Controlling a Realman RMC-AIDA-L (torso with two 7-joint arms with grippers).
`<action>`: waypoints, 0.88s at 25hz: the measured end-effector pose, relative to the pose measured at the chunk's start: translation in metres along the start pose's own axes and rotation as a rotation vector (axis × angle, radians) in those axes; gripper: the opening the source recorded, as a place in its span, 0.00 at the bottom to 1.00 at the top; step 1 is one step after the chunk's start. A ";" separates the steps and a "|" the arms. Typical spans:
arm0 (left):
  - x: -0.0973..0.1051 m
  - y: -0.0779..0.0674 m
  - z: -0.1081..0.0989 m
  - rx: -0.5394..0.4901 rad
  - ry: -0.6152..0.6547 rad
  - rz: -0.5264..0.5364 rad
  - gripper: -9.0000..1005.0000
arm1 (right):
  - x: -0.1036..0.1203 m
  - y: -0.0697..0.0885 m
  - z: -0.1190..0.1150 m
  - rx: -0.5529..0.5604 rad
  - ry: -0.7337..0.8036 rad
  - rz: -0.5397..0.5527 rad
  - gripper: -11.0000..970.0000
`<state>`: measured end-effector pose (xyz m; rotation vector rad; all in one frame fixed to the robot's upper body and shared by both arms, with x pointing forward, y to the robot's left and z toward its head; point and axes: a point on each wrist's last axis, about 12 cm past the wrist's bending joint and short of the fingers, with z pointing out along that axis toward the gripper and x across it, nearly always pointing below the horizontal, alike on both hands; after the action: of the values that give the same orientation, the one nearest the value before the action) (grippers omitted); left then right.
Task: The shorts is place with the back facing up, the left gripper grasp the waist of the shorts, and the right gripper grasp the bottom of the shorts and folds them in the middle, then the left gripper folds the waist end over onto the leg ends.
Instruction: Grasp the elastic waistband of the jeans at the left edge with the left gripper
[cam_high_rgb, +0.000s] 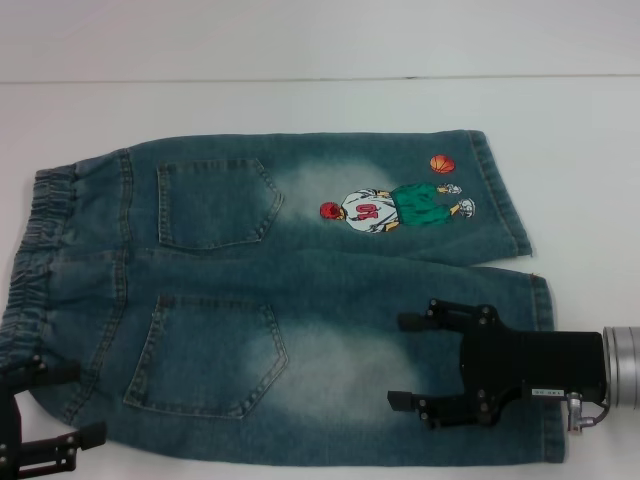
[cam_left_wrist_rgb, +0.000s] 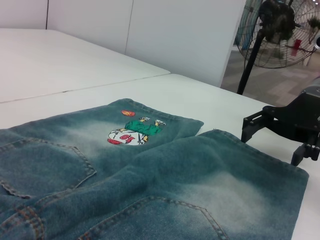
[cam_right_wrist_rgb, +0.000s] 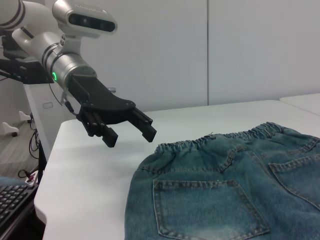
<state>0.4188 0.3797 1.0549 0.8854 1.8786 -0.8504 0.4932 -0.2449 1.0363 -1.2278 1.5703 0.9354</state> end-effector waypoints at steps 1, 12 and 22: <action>0.000 0.000 0.000 0.000 0.000 0.000 0.84 | 0.000 0.000 0.000 0.000 0.000 0.000 0.93; -0.001 0.001 0.001 0.002 -0.001 0.002 0.84 | 0.000 0.000 0.000 0.001 -0.002 0.003 0.93; -0.005 0.006 -0.008 -0.075 -0.013 -0.027 0.84 | -0.003 -0.001 -0.003 0.008 -0.022 0.000 0.93</action>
<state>0.4229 0.3883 1.0615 0.8086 1.9025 -0.7946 0.4941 -0.2467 1.0397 -1.2081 1.5558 0.9394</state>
